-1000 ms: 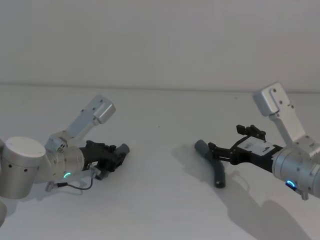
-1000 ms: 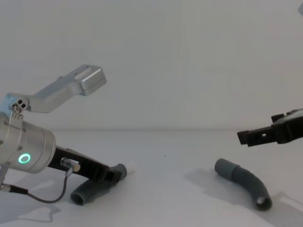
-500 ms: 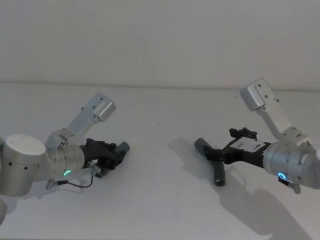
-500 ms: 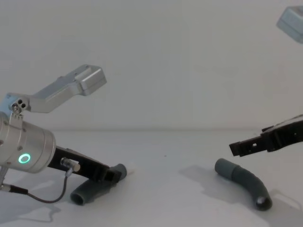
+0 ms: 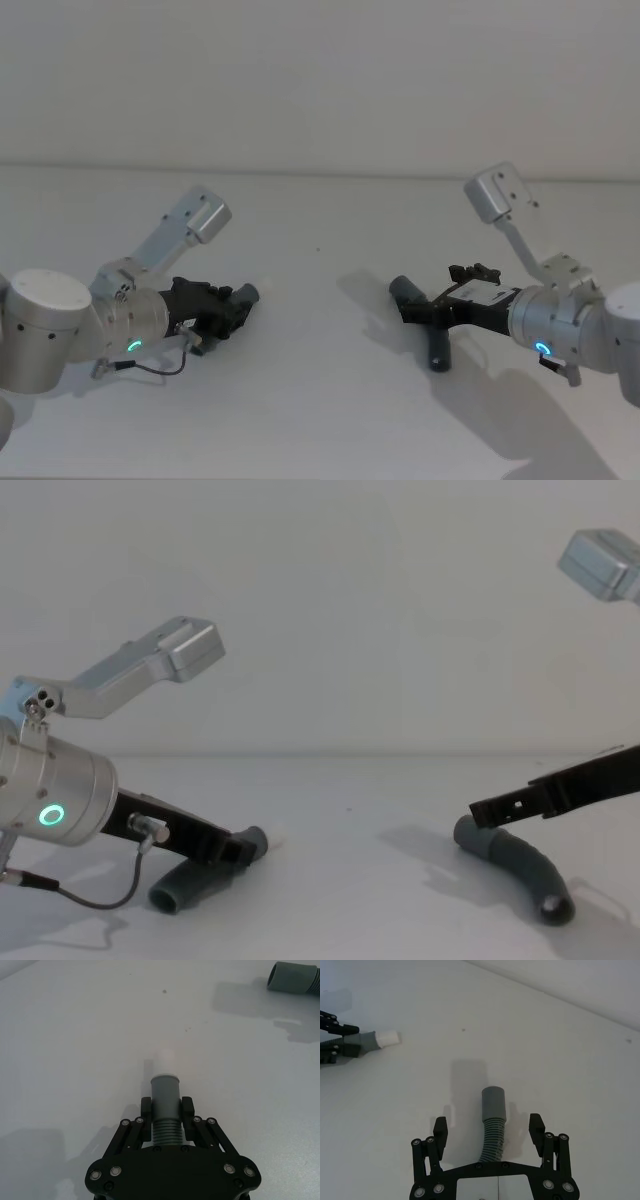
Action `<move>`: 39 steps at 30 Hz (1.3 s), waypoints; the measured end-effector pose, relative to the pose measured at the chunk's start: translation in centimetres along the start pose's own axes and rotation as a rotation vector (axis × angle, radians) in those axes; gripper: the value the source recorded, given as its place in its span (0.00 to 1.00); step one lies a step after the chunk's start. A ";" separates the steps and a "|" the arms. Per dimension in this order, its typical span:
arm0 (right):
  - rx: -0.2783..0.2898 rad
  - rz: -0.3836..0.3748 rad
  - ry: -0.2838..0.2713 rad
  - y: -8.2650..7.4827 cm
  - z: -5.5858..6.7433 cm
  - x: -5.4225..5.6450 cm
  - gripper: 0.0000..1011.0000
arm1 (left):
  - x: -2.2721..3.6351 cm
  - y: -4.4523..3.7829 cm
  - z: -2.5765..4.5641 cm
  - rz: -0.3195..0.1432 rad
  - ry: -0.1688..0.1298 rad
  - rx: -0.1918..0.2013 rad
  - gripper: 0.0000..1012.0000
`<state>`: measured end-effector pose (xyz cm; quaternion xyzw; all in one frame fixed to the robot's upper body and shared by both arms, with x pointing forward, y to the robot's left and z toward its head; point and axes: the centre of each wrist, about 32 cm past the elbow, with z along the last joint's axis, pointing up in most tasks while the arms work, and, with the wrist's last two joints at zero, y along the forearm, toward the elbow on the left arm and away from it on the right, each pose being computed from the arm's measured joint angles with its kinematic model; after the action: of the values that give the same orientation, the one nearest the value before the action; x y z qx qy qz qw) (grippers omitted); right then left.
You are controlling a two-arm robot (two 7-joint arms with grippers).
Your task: Use both hands to pick up one end of the pipe from the table, align the ends, and insert them.
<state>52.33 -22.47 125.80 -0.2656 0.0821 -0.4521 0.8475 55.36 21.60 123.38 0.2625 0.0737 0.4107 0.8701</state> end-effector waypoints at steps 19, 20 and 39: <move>-0.047 -0.003 0.035 1.5 -0.5 0.0 0.99 | 0.00 0.00 0.00 0.000 0.000 0.000 0.34; -0.049 -0.003 0.035 1.6 -0.5 0.1 0.99 | 0.00 0.00 0.00 0.000 0.000 0.000 0.34; -0.085 0.018 0.050 1.8 -0.9 0.1 0.99 | 0.00 0.00 0.00 0.000 0.000 0.000 0.34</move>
<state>53.35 -22.09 124.05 -0.2892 0.1245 -0.4472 0.8372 55.36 21.60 123.38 0.2625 0.0736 0.4107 0.8701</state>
